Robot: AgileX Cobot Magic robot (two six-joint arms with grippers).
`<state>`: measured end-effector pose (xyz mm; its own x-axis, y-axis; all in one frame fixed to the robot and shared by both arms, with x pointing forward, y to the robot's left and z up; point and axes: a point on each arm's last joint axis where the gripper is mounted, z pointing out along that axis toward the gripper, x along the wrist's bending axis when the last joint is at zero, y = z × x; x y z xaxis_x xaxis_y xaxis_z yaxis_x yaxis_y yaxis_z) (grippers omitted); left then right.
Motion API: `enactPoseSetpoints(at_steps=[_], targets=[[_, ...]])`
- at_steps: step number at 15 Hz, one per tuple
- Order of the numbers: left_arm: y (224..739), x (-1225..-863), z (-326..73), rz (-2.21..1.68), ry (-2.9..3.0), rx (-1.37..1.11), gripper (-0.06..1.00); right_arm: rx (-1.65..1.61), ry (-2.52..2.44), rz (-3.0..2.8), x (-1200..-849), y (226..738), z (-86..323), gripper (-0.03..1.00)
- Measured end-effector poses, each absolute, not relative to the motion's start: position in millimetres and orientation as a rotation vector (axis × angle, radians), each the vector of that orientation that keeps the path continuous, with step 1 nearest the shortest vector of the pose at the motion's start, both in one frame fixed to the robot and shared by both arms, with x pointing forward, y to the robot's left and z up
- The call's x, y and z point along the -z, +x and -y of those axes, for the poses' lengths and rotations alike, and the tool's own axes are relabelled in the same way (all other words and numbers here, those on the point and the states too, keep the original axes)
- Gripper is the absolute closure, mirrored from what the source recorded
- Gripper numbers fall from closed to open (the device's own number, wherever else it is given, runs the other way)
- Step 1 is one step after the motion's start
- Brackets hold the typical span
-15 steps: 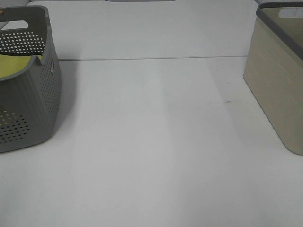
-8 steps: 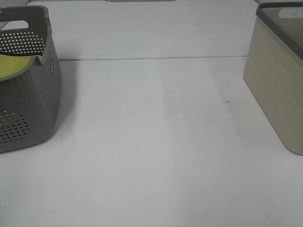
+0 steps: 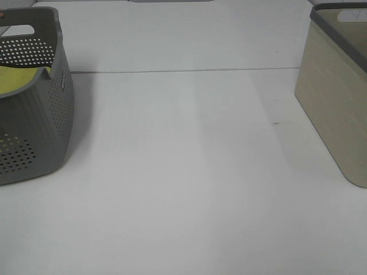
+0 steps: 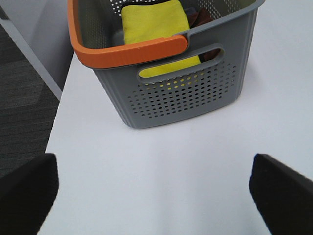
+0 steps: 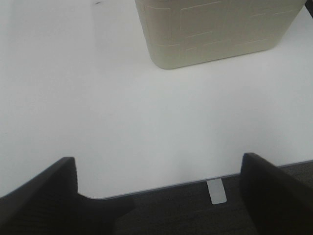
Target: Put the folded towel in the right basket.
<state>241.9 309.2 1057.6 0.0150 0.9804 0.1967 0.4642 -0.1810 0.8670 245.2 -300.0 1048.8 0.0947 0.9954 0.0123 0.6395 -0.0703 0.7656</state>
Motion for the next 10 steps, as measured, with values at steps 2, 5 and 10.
enactPoseSetpoints(at_steps=[2,5,10], targets=[[241.9,-1057.6,-309.2,-1.486,1.701,-1.113,-0.04,-0.754,1.766,-1.627,-1046.2,246.2,299.7,0.10],[241.9,-1057.6,-309.2,-1.486,1.701,-1.113,-0.04,-0.739,1.780,-1.643,-1040.2,247.8,299.7,0.10],[241.9,-1057.6,-309.2,-1.486,1.701,-1.113,-0.04,-0.670,1.764,-1.615,-1040.1,247.8,305.4,0.10]])
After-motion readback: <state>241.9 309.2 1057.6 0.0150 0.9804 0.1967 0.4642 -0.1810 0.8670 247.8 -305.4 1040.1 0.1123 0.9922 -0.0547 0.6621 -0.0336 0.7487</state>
